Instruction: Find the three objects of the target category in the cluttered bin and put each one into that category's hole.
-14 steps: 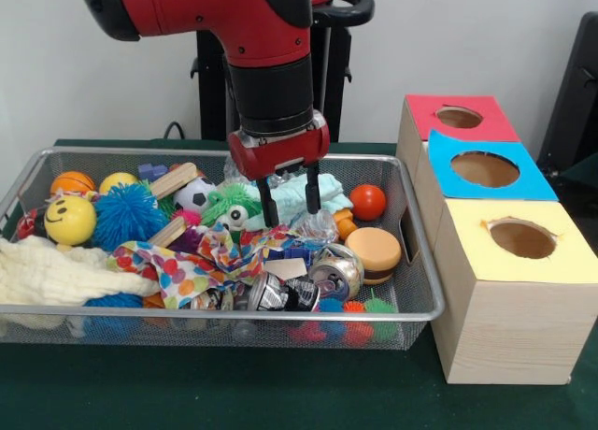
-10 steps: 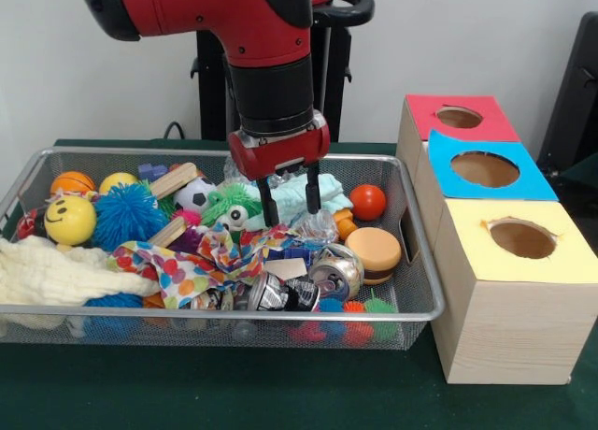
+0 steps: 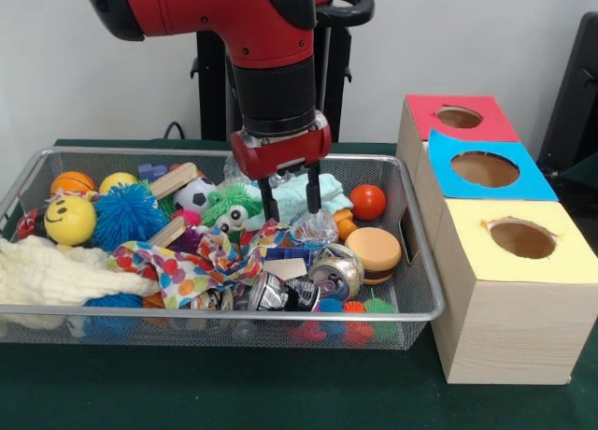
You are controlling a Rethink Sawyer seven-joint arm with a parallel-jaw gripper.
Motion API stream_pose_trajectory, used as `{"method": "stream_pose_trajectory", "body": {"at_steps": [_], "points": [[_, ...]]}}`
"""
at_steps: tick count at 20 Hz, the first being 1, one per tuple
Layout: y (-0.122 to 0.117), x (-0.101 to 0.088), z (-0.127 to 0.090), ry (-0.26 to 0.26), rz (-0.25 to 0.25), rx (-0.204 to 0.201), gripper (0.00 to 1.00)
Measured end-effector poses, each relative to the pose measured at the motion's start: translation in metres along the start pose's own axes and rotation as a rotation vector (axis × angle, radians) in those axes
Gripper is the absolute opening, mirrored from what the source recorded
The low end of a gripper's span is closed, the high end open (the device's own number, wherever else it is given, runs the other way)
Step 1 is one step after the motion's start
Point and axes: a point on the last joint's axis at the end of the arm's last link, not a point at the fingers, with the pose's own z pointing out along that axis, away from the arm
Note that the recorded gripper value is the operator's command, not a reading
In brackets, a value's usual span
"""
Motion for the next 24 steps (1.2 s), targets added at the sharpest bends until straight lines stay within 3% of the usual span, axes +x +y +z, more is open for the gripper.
{"method": "stream_pose_trajectory", "body": {"at_steps": [6,13,18,24], "points": [[0.007,-0.007,0.0,0.004,0.004,-0.005,1.0],[0.019,-0.03,-0.007,0.039,0.017,-0.028,1.0],[0.026,-0.061,-0.022,0.075,0.021,-0.035,1.0],[0.021,-0.086,-0.034,0.056,0.033,-0.022,1.0]]}}
